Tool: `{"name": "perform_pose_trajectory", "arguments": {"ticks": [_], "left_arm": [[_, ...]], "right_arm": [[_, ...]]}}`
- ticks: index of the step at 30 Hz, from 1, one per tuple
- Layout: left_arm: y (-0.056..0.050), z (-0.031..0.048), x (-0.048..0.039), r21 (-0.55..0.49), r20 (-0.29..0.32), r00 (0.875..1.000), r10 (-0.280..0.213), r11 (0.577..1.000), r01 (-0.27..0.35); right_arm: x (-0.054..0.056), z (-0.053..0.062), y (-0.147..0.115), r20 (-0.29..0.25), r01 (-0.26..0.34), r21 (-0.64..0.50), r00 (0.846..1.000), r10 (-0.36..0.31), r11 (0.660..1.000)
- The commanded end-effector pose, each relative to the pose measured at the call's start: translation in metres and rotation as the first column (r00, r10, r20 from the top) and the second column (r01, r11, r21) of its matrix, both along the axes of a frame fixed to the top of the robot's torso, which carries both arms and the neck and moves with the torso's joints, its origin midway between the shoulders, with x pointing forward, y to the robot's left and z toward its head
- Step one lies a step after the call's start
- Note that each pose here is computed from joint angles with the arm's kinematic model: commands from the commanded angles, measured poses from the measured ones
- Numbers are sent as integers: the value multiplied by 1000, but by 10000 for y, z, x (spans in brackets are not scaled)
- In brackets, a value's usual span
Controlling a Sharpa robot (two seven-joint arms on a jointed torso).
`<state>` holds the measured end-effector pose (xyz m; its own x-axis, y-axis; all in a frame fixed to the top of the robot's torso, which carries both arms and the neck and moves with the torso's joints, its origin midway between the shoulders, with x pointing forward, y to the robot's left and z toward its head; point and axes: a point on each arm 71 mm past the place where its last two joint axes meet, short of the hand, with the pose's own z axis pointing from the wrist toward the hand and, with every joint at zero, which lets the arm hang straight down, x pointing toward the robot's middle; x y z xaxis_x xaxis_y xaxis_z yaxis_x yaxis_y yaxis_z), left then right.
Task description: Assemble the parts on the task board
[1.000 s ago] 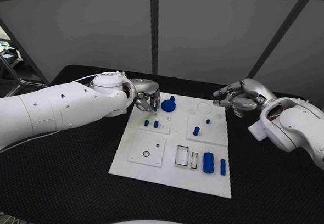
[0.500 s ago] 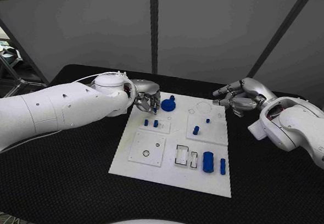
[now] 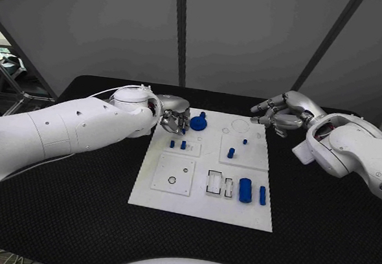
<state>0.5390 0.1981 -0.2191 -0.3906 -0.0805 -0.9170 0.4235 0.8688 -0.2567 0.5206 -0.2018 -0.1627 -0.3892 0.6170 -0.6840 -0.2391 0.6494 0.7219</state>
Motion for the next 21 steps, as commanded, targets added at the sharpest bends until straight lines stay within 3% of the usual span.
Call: {"name": "perform_pose_trajectory", "arguments": {"ticks": [1, 21], "left_arm": [[-9, -8, 0, 4, -17, 1000, -2, 1000, 2], [-13, -46, -1, 26, -51, 999, 3, 1000, -2]], "right_arm": [[0, 21, 12, 12, -7, 5, 1000, 7, 1000], [-1, 21, 7, 11, -6, 4, 1000, 6, 1000]]}}
